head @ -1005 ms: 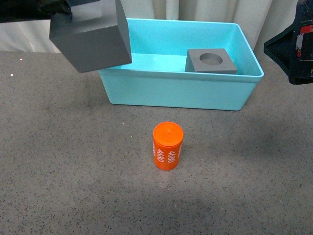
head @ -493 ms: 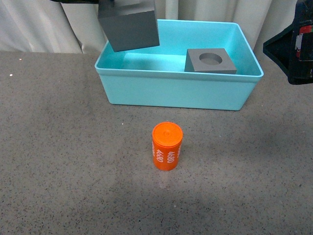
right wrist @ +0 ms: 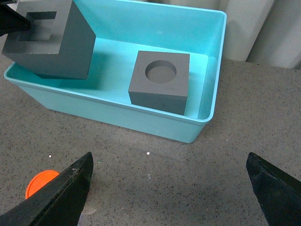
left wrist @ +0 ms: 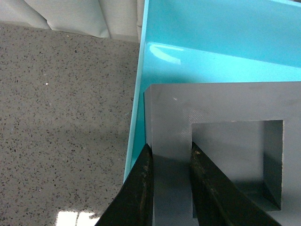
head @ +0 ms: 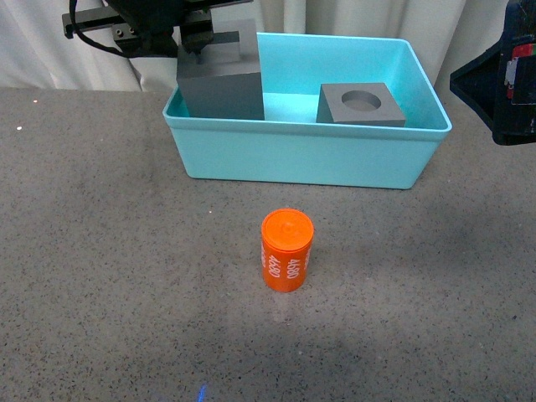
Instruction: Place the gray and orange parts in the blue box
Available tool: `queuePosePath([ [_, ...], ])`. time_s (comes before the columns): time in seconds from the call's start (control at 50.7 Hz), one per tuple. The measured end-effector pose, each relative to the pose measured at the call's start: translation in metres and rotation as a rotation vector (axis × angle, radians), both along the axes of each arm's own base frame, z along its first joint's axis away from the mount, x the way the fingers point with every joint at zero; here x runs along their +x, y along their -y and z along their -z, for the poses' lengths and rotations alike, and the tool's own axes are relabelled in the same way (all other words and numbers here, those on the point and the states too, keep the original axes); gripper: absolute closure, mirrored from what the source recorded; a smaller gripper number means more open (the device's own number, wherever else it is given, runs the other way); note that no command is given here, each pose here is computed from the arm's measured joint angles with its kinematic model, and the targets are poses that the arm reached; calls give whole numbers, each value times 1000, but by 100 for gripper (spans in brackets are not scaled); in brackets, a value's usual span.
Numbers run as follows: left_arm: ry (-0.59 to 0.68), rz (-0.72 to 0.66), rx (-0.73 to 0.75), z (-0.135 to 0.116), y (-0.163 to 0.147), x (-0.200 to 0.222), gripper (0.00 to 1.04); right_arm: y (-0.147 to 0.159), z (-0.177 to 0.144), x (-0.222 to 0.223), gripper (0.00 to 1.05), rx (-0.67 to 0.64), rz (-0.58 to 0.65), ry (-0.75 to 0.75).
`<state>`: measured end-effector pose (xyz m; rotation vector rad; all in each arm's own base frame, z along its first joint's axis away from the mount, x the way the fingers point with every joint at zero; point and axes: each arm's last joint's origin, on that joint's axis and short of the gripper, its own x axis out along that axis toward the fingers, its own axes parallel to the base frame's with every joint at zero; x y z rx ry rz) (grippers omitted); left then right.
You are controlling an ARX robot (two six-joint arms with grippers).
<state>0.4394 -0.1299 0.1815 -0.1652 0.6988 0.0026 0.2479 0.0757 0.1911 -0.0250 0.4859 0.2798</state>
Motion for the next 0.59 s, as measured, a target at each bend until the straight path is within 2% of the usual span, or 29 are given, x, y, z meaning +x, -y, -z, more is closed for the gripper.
queuePosePath([
  [0.315, -78, 26, 16, 15, 5, 5, 89, 0, 0, 0, 10, 0, 0, 0],
  [0.591, -82, 2, 48, 25, 4, 8, 89, 0, 0, 0, 10, 0, 1, 0],
])
